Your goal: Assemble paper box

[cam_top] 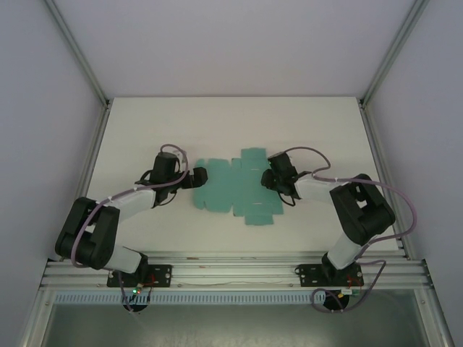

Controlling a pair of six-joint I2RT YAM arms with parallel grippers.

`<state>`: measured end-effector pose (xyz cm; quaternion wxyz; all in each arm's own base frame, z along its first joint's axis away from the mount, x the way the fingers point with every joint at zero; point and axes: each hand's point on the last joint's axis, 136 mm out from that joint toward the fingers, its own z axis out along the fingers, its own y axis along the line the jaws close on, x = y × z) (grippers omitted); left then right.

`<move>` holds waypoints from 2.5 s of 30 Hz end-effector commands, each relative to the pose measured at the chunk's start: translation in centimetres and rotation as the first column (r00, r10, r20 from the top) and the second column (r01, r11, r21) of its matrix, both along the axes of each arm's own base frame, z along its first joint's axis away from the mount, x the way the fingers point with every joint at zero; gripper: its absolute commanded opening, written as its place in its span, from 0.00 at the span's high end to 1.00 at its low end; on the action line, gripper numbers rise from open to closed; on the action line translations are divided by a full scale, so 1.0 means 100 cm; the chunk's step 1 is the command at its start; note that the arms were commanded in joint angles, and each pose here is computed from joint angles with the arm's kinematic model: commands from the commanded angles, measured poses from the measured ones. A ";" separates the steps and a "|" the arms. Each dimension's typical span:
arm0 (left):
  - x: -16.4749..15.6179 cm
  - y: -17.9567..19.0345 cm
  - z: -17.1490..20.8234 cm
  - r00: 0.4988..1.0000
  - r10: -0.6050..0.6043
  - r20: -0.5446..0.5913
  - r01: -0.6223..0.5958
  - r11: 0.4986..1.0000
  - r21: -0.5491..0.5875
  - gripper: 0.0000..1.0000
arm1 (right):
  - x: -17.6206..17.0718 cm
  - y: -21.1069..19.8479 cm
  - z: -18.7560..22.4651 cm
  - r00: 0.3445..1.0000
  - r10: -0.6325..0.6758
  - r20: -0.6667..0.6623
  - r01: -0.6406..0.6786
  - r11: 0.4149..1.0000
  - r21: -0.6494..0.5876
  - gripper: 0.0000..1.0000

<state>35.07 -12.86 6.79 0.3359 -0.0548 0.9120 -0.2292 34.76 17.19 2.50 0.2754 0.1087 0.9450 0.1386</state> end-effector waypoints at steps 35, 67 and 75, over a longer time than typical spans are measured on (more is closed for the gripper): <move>0.005 -0.041 0.129 0.937 -0.022 0.350 0.182 0.883 -0.433 1.00 | -0.008 -0.022 0.100 0.968 0.068 0.241 -0.122 0.968 0.220 0.20; -0.050 -0.028 0.264 0.835 0.034 0.549 0.300 0.808 -0.507 1.00 | -0.053 0.006 0.257 0.723 0.251 0.643 -0.627 0.630 0.459 0.76; -0.047 -0.027 0.258 0.844 0.042 0.535 0.282 0.814 -0.508 1.00 | -0.057 0.007 0.255 0.703 0.283 0.653 -0.649 0.632 0.425 0.87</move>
